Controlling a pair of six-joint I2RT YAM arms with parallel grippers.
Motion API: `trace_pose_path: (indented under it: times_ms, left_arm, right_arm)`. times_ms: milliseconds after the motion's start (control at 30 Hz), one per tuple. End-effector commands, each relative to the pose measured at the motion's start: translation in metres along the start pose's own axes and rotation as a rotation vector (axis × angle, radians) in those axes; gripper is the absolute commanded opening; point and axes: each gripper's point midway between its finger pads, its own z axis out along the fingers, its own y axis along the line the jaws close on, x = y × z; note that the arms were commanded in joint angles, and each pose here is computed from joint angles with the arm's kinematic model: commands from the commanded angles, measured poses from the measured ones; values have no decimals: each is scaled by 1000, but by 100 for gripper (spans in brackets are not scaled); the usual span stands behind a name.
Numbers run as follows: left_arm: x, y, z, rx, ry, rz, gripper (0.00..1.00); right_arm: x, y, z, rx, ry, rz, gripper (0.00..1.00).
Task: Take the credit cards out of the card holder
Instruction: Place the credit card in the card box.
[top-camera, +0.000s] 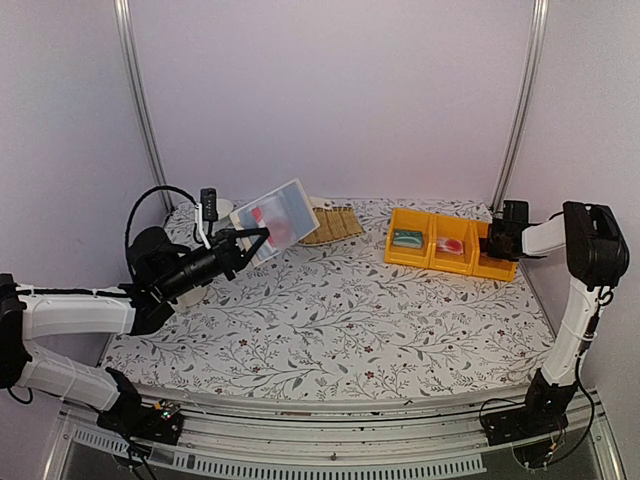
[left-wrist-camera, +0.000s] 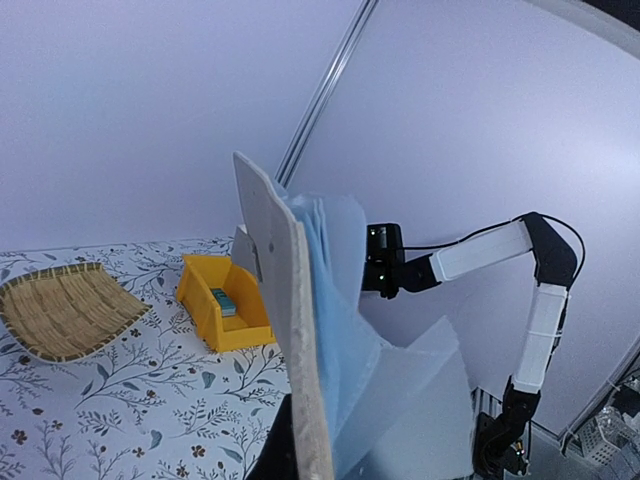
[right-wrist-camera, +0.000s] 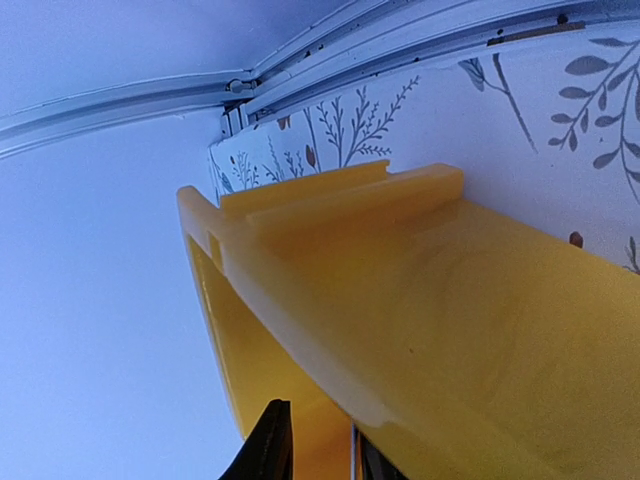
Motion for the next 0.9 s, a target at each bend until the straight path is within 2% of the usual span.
trace_pose_path:
  times_ms: [0,133,367,400,467,500,867]
  left_arm:
    - [-9,-4,-4,12,-24,9,0]
    - [-8,-3,-4,8,-22,9,0]
    - [-8,-4,-2,21,-21,1,0]
    - [-8,-4,-2,21,-21,1,0]
    - [-9,-5,-2,23,-23,0,0]
    - [-9,-5,-3,25,-22,0,0]
    - [-10,-6,-6,24,-26,4,0]
  right_arm:
    - [4,-9,3,37,7,-18,28]
    - [4,3,-9,9,15,-31,38]
    - [6,17,-23,-5,25,-73,66]
    - [5,17,-25,-3,25,-73,72]
    - [6,20,-26,0,27,-81,93]
    - [6,22,-26,2,30,-84,100]
    - [7,35,-35,6,32,-136,99]
